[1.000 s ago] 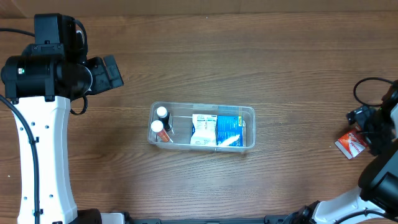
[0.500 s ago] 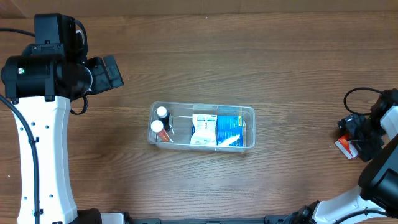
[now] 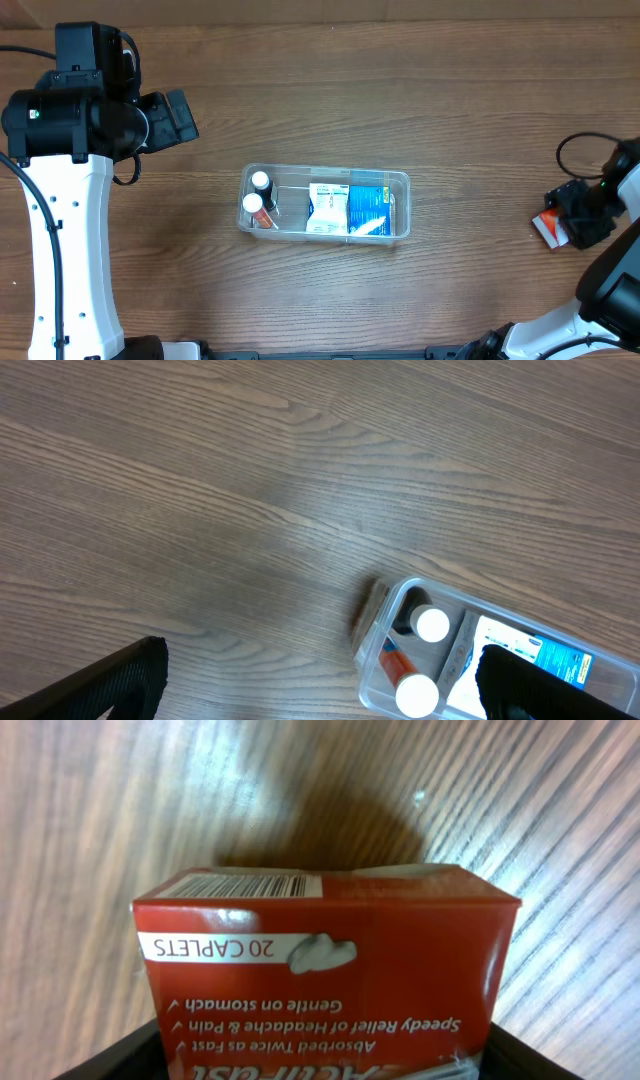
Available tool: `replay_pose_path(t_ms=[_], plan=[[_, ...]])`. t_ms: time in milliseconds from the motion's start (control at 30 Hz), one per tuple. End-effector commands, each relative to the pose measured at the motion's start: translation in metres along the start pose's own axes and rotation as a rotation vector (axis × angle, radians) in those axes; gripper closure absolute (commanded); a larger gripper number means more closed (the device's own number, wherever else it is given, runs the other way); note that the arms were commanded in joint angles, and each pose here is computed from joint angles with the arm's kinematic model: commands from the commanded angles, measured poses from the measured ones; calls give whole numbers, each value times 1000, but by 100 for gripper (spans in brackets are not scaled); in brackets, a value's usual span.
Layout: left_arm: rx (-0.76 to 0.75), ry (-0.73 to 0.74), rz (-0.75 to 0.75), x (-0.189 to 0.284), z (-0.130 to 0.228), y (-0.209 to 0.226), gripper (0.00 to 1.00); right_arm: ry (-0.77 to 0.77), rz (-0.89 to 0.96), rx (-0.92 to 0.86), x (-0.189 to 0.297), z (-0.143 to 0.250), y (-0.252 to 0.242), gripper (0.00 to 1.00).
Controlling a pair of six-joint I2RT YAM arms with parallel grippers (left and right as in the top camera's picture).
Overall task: Pack container
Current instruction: 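Grasp the red Panadol box with the right gripper, then lower the red box into the container and open the right gripper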
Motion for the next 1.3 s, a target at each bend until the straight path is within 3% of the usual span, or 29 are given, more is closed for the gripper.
replay_pose_path(t_ms=[0,167,300,467,600,867,1267], plan=[[-18,-8,10,2,-3,-2,0,-137,-102,69,62,-13,34,24],[-18,-11,12,2,-3,-2,0,-285,-202,333,144,34,91,25],[-18,-11,12,2,-3,-2,0,-384,-357,681,201,133,148,25],[-18,-11,12,2,-3,-2,0,-308,-438,1010,200,247,186,28],[-18,-10,12,2,-3,-2,0,-228,-409,1081,174,290,197,28],[-18,-10,11,2,-3,-2,0,-104,-256,1108,108,315,201,27],[-18,-10,11,2,-3,-2,0,-80,-212,1107,54,314,196,26]])
Point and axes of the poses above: each gripper's point midway between its finger pads, its own x axis back along the fingers, its own y axis along the line the jaws close on, z = x × y, the point moved 4 cm from there along x, back along the fingers, and after that the axes turned 5 degrees about x, right-handed, at the moved point
